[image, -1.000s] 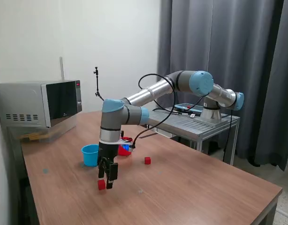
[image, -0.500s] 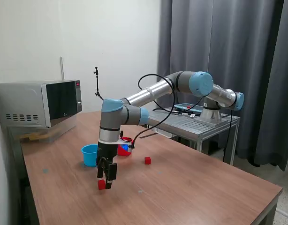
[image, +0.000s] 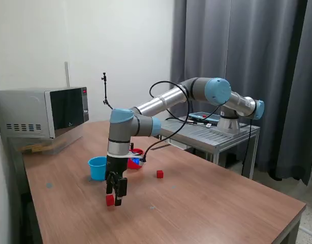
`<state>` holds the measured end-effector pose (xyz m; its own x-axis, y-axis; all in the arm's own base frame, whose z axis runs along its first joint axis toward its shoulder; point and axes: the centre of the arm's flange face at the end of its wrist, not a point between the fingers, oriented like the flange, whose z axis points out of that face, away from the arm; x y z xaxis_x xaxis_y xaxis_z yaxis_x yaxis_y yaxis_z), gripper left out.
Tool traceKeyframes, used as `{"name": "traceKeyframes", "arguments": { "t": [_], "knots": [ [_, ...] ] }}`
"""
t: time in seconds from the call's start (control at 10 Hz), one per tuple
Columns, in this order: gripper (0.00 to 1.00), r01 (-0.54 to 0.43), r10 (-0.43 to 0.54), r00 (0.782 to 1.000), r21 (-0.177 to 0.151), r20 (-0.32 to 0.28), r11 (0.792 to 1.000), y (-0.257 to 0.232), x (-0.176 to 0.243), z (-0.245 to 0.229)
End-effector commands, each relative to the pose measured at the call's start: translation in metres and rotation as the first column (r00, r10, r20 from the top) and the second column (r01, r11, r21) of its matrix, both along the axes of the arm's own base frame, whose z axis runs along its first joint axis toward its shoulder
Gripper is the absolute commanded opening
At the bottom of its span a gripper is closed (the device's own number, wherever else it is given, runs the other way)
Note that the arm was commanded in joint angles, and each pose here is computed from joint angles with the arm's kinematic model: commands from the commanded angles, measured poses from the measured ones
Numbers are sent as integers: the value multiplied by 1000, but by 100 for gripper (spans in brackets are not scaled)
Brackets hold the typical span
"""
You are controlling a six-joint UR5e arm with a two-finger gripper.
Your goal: Place red objects in the red bin, and blue objects in the blue bin.
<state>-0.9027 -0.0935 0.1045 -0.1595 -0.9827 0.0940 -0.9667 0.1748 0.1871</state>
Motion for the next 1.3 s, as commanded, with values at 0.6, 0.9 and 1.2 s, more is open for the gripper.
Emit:
{"name": "traceKeyframes", "arguments": {
  "t": [0.6, 0.9, 1.2],
  "knots": [
    [100, -1, 1, 1000, -1, 5, 1000, 1, 0, -6],
    [100, 1, -1, 1000, 3, -2, 1000, 2, -2, -2],
    [100, 3, -3, 1000, 9, -11, 1000, 2, -4, 2]
  ]
}}
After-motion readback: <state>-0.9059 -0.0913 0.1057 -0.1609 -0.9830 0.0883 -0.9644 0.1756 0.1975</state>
